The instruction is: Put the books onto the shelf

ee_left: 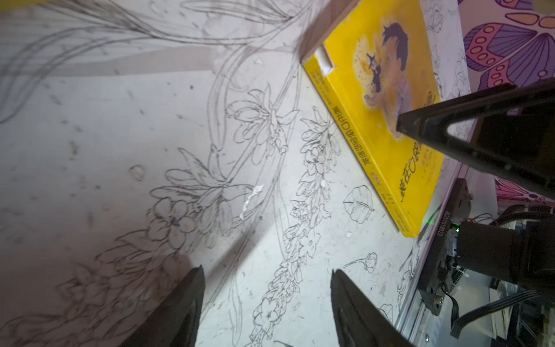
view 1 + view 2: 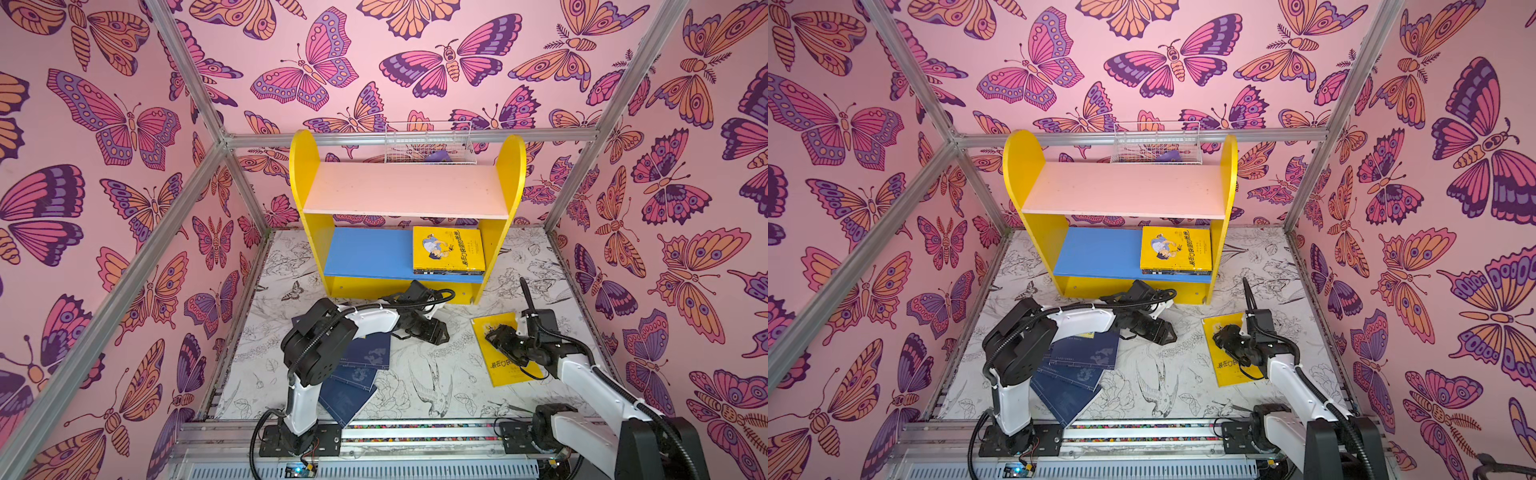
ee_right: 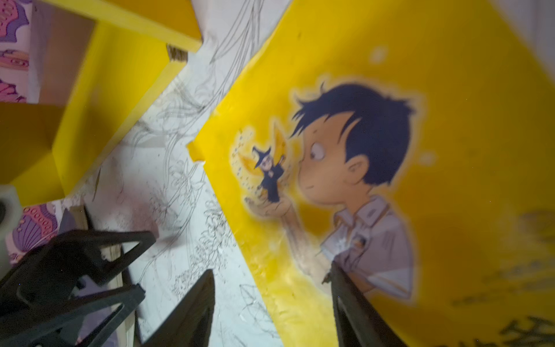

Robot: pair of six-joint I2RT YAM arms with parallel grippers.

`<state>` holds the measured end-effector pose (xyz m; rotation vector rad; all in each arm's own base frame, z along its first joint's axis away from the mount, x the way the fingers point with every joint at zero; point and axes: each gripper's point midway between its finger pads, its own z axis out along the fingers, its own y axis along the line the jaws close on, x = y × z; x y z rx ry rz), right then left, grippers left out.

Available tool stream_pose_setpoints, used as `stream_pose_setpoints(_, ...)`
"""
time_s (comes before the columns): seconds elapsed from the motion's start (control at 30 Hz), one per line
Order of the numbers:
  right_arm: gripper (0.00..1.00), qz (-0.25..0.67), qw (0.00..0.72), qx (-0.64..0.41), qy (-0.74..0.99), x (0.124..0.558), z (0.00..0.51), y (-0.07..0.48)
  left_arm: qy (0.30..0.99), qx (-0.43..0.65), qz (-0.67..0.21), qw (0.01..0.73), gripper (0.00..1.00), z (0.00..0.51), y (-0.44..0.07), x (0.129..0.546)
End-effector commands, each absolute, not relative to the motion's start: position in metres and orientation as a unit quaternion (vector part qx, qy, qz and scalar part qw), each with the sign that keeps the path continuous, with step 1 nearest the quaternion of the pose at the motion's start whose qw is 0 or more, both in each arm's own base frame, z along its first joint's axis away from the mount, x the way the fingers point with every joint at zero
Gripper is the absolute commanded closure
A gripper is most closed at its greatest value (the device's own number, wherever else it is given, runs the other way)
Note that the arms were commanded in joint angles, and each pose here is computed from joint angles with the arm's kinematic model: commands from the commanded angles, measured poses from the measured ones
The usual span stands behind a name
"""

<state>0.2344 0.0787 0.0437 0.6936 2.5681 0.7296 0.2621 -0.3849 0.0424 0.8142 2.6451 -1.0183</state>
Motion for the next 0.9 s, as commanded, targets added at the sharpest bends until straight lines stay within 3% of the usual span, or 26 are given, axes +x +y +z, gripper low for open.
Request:
stream_pose_setpoints(0.0, 0.32, 0.196, 0.152, 0.296, 0.923, 0.204, 0.027, 0.060, 0.893, 0.294, -0.336, 0.058, 0.31, 0.032, -0.385, 0.248)
stream_pose_setpoints(0.13, 0.26, 0.141, 0.186, 0.381, 0.894, 0.209, 0.027, 0.015, 0.890, 0.306, -0.332, 0.058, 0.30, 0.031, -0.392, 0.244)
stream_pose_setpoints(0.3, 0.22, 0.095, 0.168, 0.485, 0.853, 0.209, 0.009, -0.042, 0.894, 0.313, -0.312, 0.069, 0.28, 0.026, -0.396, 0.242)
stream_pose_setpoints(0.4, 0.23, 0.104, 0.154, 0.488, 0.853, 0.215, 0.004, -0.048, 0.897, 0.313, -0.301, 0.078, 0.27, 0.027, -0.394, 0.243)
stream_pose_setpoints(0.6, 0.30, 0.197, 0.125, 0.421, 0.877, 0.227, 0.001, -0.008, 0.895, 0.315, -0.305, 0.079, 0.25, 0.029, -0.394, 0.242)
stream_pose_setpoints(0.87, 0.33, 0.292, 0.136, 0.292, 0.900, 0.218, 0.035, 0.076, 0.897, 0.315, -0.305, 0.062, 0.25, 0.020, -0.400, 0.243)
